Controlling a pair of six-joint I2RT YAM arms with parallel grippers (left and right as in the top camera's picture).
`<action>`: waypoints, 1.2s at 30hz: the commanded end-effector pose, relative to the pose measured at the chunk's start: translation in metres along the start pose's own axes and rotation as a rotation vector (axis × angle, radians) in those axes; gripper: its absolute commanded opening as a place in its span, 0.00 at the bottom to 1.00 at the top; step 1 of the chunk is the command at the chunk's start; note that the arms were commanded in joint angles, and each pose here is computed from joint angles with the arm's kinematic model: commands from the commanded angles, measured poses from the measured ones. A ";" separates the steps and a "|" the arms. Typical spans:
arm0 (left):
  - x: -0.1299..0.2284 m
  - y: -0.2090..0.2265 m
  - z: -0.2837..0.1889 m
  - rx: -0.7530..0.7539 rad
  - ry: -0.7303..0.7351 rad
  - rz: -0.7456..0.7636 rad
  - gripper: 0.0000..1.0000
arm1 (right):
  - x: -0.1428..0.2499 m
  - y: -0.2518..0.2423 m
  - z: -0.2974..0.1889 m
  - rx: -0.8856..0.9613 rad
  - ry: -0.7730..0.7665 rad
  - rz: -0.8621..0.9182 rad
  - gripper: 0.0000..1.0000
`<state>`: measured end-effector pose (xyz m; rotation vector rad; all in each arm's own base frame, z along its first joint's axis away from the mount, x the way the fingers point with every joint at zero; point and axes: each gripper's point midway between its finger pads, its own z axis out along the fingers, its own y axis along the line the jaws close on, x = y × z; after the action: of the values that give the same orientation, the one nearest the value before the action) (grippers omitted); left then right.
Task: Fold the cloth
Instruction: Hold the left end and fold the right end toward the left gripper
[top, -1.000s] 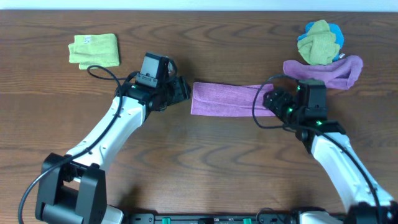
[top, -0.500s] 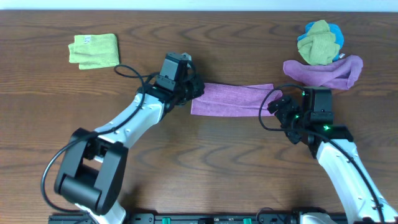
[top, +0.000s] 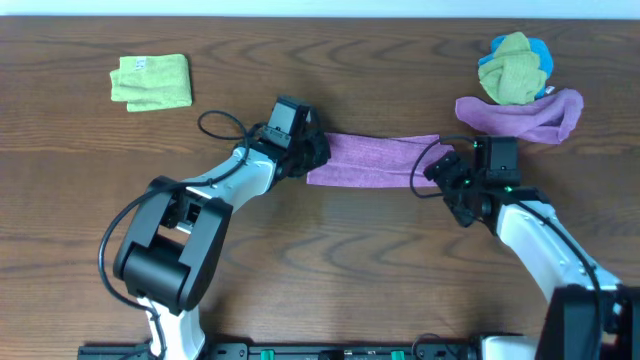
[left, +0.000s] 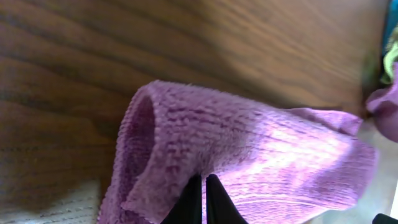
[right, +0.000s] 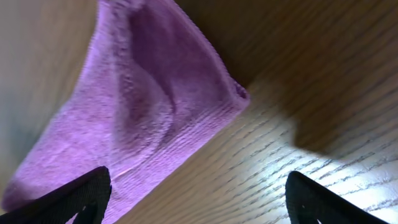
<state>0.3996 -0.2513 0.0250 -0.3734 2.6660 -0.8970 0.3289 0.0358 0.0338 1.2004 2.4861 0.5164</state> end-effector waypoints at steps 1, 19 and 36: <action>0.002 0.001 0.006 0.000 0.019 -0.011 0.06 | 0.000 -0.003 0.006 0.011 0.007 0.016 0.89; 0.013 0.025 0.015 -0.083 0.059 -0.034 0.05 | -0.008 -0.004 0.037 0.009 -0.002 0.015 0.82; 0.014 0.027 0.015 -0.087 0.062 -0.031 0.06 | -0.034 0.007 0.045 -0.027 -0.123 -0.015 0.30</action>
<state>0.3881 -0.2465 0.0029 -0.4057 2.7502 -0.8525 0.3753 0.0297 0.0085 1.1515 2.3832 0.5172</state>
